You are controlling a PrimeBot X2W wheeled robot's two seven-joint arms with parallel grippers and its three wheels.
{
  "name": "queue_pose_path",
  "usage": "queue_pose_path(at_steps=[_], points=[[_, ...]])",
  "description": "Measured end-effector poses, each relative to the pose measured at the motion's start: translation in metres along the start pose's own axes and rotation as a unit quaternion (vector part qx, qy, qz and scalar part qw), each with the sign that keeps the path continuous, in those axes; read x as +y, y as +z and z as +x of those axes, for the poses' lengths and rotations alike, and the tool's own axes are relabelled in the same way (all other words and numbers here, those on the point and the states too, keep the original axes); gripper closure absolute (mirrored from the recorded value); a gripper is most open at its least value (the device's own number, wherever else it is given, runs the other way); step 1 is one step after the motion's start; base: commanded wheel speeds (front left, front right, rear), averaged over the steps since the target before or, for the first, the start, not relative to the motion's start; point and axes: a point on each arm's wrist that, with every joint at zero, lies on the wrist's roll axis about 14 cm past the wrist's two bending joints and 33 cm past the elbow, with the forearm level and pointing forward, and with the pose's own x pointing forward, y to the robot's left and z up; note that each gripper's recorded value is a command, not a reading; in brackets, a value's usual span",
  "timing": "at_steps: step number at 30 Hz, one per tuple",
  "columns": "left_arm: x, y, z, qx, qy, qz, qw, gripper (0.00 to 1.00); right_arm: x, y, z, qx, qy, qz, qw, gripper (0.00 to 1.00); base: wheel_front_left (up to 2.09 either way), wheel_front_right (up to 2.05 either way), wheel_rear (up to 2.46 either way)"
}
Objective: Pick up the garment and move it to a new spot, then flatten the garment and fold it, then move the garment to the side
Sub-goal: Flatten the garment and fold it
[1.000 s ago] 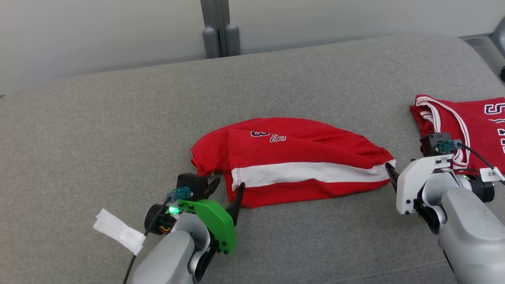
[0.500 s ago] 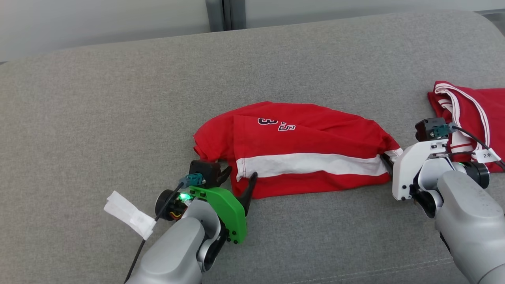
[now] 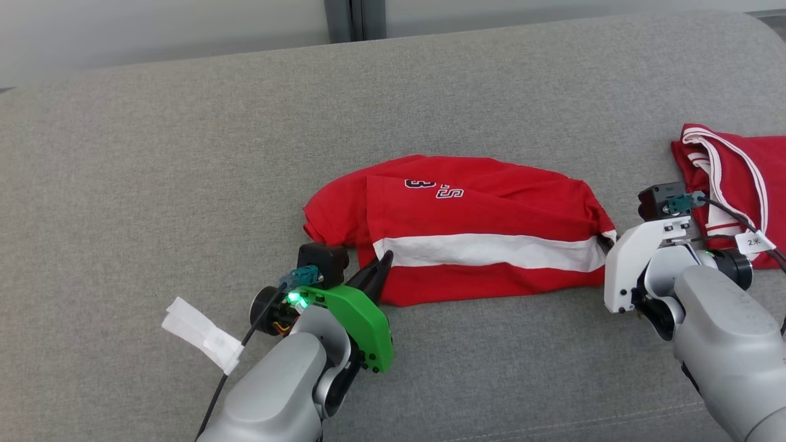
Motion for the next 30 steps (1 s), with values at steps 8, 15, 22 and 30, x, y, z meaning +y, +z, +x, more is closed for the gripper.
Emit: queue_pose_path(at_steps=[8, 15, 22, 30], points=[[-0.016, 0.049, -0.005, -0.090, -0.024, -0.013, 0.996, 1.00, 0.014, 0.045, -0.016, -0.103, 0.035, 0.054, 0.993, 1.00, 0.00, 0.00, 0.00], [-0.029, 0.126, -0.026, -0.198, -0.057, -0.056, 0.977, 1.00, 0.026, 0.132, -0.066, -0.251, 0.100, 0.116, 0.956, 1.00, 0.00, 0.00, 0.00], [-0.031, 0.222, -0.049, -0.262, -0.102, -0.065, 0.957, 1.00, 0.035, 0.225, -0.134, -0.375, 0.159, 0.142, 0.902, 1.00, 0.00, 0.00, 0.00], [0.007, 0.309, -0.047, -0.305, -0.079, 0.025, 0.949, 1.00, 0.057, 0.285, -0.108, -0.371, 0.148, 0.124, 0.908, 1.00, 0.00, 0.00, 0.00]])
